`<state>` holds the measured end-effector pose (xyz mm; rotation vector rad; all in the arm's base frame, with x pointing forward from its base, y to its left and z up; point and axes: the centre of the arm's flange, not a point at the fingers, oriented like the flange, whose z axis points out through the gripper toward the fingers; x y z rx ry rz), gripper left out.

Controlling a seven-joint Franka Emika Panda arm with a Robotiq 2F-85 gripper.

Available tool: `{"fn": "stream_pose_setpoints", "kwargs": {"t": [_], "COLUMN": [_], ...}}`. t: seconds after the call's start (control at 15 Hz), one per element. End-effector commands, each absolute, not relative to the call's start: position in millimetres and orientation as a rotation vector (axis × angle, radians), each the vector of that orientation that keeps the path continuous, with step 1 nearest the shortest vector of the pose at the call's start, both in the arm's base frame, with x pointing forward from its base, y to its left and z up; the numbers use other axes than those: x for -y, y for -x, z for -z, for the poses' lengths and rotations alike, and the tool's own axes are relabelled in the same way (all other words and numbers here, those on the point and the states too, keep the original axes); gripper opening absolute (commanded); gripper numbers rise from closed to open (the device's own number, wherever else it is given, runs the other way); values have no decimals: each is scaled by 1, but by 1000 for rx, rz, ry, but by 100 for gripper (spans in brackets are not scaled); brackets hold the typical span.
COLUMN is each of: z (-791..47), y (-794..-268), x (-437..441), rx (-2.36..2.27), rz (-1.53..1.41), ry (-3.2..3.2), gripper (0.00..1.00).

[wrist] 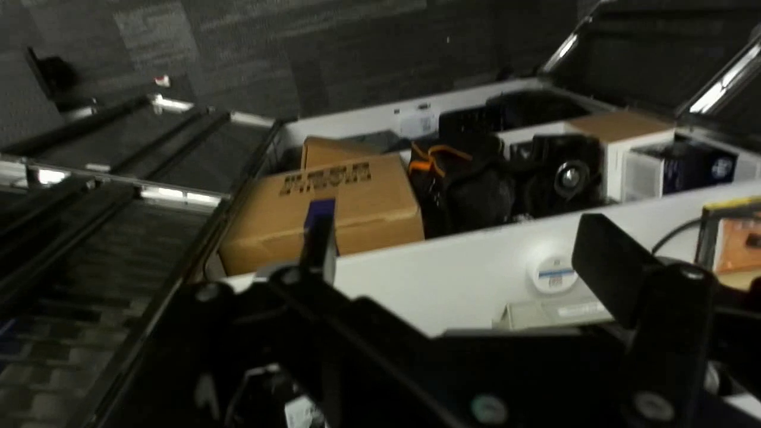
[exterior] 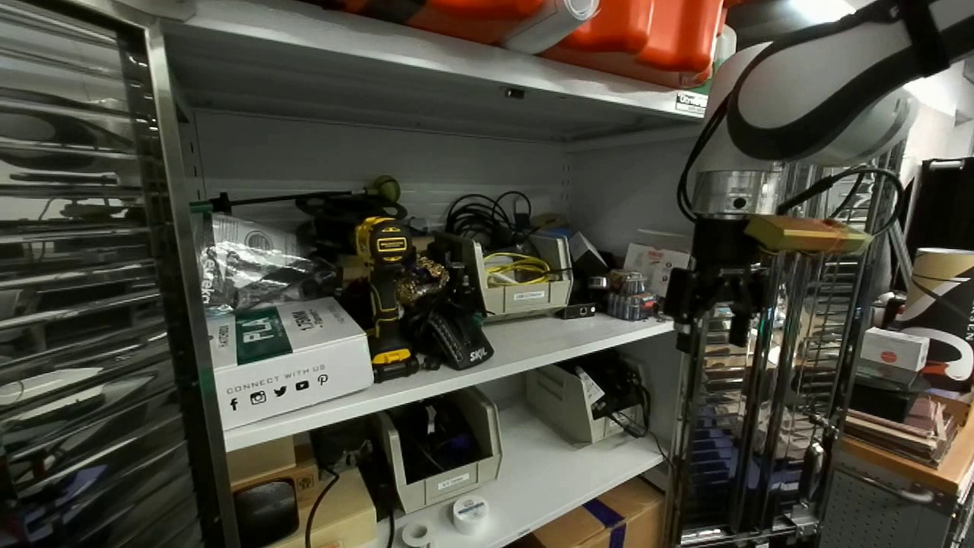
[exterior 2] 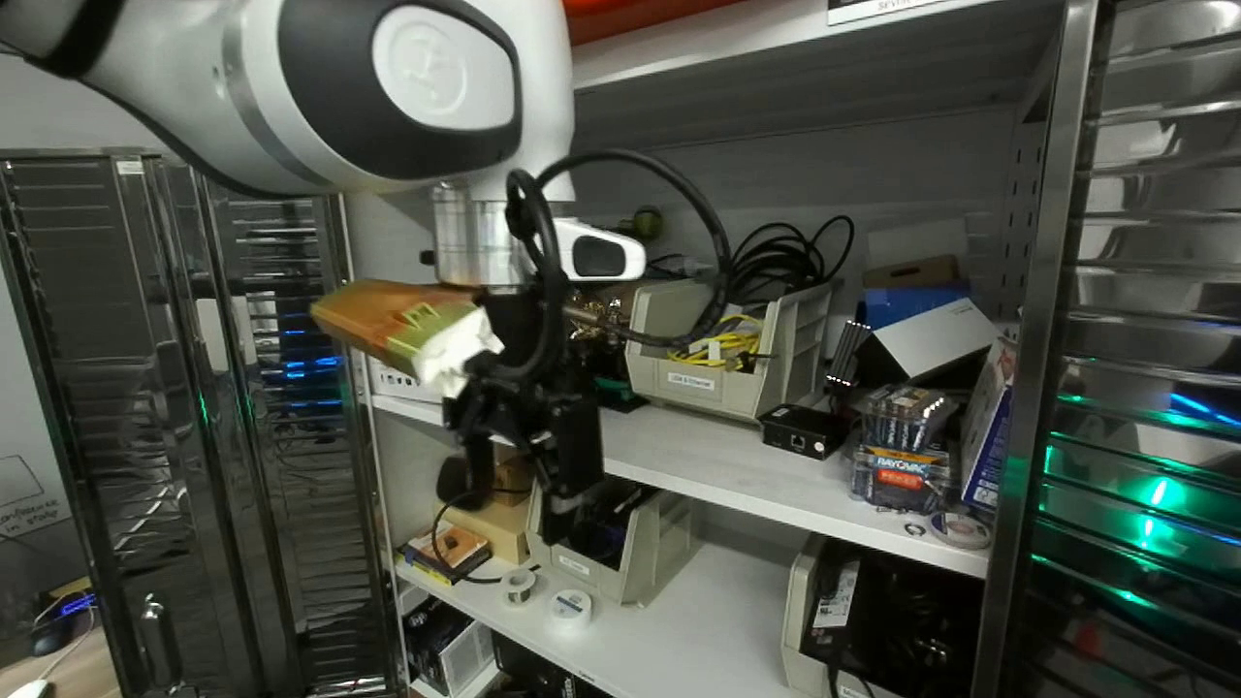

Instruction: Put the white cable in the storage box

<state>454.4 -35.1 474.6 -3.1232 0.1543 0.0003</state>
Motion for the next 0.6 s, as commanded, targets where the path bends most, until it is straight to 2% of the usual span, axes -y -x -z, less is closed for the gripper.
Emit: {"fn": "stream_pose_setpoints", "kwargs": {"t": [0.0, 0.27, 0.33, 0.53], "z": [-545, -583, -525, -551], "y": [-409, -373, -387, -374], "x": [28, 31, 25, 29], "rx": [-96, -13, -52, -21], "rz": [-290, -530, -470, -493], "ry": [3082, 2984, 3036, 3008], "gripper": [100, 100, 100, 100]}}
